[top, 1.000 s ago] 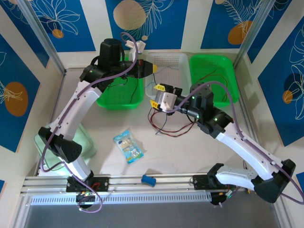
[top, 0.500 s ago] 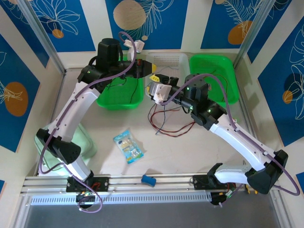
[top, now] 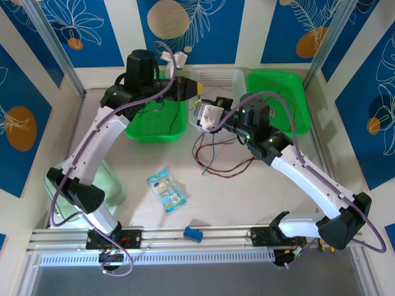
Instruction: Untangle the cables
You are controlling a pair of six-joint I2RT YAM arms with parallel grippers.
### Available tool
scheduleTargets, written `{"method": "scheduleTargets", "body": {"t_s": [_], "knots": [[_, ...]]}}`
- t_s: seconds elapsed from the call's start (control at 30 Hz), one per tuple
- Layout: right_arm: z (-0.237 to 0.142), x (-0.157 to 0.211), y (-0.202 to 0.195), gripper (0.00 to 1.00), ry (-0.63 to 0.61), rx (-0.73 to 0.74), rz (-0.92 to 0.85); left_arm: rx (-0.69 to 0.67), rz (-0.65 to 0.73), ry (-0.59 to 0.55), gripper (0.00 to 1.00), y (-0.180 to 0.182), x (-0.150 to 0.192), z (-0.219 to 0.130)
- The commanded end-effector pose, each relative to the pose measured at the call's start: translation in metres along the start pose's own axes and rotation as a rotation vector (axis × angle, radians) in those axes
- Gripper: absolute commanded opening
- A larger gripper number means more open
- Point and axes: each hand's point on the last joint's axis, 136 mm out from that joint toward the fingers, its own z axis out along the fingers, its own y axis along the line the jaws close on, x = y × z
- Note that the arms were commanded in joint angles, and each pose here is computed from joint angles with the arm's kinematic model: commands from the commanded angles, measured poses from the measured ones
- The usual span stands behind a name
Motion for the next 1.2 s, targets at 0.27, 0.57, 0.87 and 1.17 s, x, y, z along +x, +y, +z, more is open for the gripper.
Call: {"method": "scheduleTargets", "body": {"t_s": [0.27,0.57,0.87,1.17], "knots": [[-0.063,-0.043,-0.056,0.00,-0.144,0.145,0.172,-0.125,0.091,-0.204,0.00,-0.024,-0.045,-0.049],[-0.123,-0.055,-0.109,0.00,-0.228,0.318,0.307,-0.287,0.142,-0.357,0.00,-0.010,-0.069,-0.096],[-0.165,-0.040,-0.148,0.00,-0.195,0.511,0.370,-0.452,0.121,-0.407,0.00,0.034,-0.070,-0.139],[-0.192,-0.036,-0.161,0.00,-0.170,0.584,0.380,-0.524,0.061,-0.412,0.00,0.072,-0.060,-0.154]]}}
